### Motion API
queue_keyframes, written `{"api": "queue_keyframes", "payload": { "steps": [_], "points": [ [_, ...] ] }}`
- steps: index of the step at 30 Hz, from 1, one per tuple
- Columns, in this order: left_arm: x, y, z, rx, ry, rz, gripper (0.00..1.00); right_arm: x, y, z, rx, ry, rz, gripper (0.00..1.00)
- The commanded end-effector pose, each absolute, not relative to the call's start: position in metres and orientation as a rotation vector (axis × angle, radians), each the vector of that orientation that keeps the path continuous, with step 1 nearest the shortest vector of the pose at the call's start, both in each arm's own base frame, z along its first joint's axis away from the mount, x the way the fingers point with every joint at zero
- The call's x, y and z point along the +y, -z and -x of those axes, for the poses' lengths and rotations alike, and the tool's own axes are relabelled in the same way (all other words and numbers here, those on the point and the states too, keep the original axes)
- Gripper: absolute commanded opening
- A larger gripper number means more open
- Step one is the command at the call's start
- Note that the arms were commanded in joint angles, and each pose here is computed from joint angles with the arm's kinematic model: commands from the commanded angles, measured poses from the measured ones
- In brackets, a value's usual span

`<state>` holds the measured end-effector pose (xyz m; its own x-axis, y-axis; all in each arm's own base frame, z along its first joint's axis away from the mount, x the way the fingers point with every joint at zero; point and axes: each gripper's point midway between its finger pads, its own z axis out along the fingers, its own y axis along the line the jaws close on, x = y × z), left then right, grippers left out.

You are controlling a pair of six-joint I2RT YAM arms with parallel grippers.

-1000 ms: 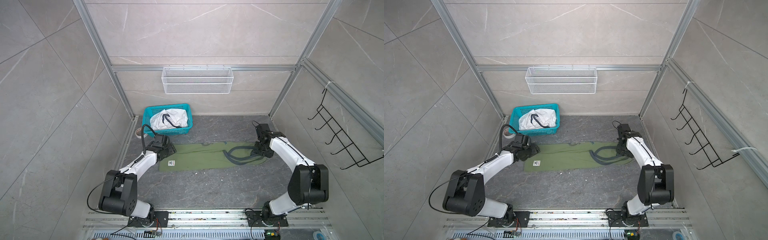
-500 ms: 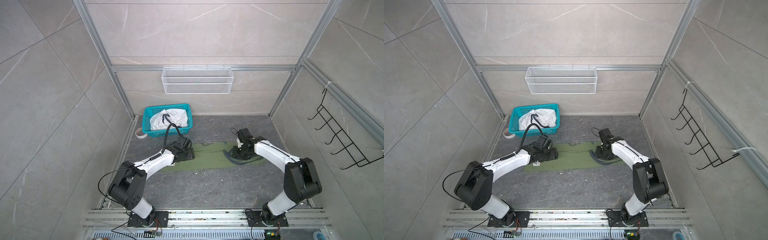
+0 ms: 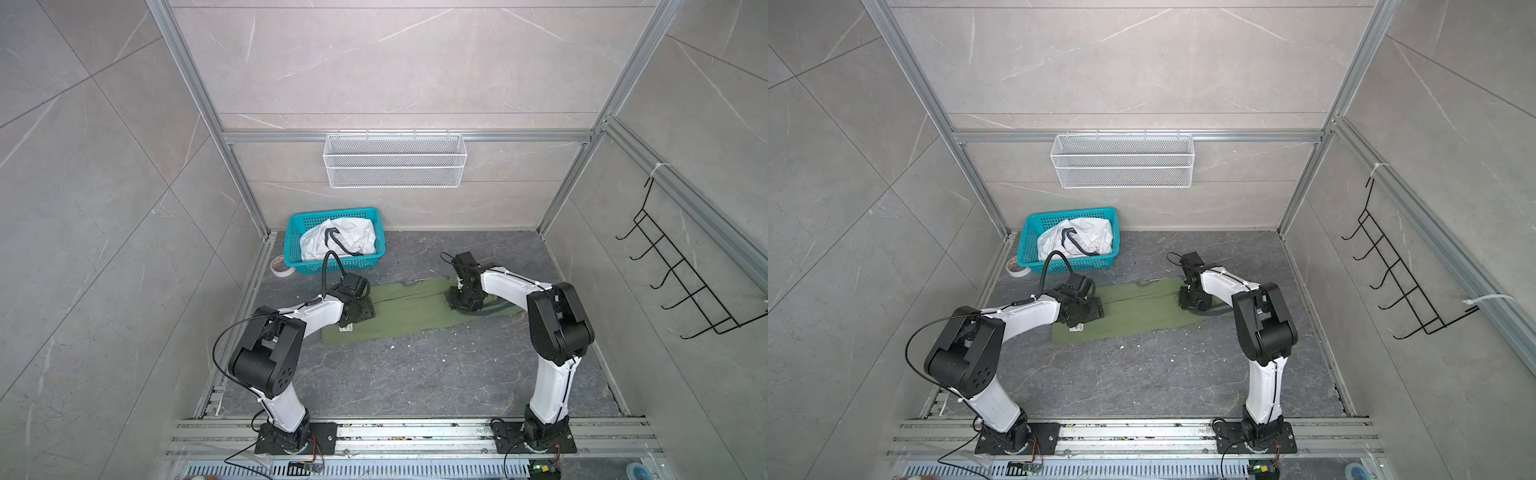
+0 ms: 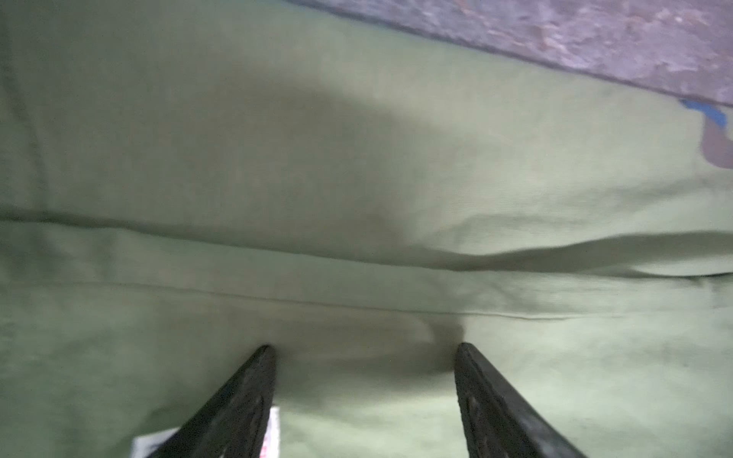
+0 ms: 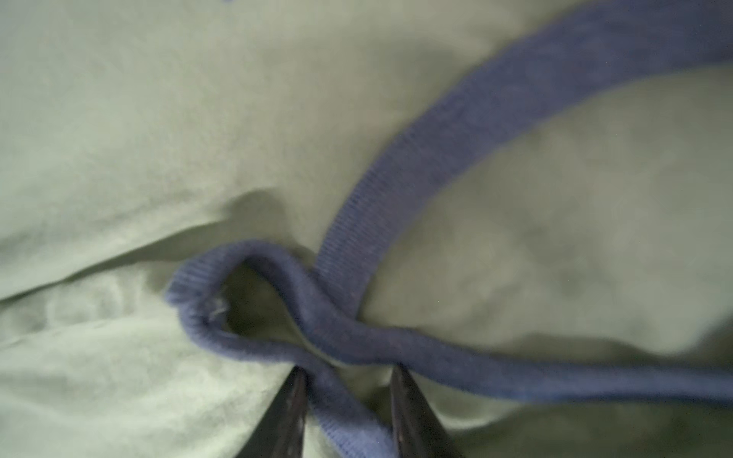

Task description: Fold and stack the tank tops

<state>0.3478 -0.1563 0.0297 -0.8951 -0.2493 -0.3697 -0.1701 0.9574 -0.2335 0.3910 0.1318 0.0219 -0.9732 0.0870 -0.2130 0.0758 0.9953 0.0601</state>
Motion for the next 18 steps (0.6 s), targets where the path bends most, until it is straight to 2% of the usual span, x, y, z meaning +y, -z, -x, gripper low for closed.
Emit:
{"api": "queue_keyframes", "payload": {
  "steps": [1,4,11,17,18],
  "points": [
    [-0.147,-0.024,-0.346,2.704,0.241,0.317,0.74,0.097,-0.011,-0.392,2.937,0.209,-0.127,0.49],
    [-0.146,-0.024,-0.342,2.716,0.242,0.31,0.74,0.087,-0.012,-0.392,2.935,0.229,-0.146,0.56],
    [-0.155,-0.031,-0.317,2.744,0.288,0.267,0.75,0.06,-0.051,-0.397,2.853,0.213,-0.192,0.65],
    [-0.153,-0.085,-0.311,2.664,0.328,0.224,0.76,0.073,-0.1,-0.391,2.762,0.062,-0.15,0.73],
    [-0.153,-0.092,-0.312,2.652,0.329,0.213,0.76,0.077,-0.106,-0.387,2.747,0.025,-0.149,0.77]
  ]
}}
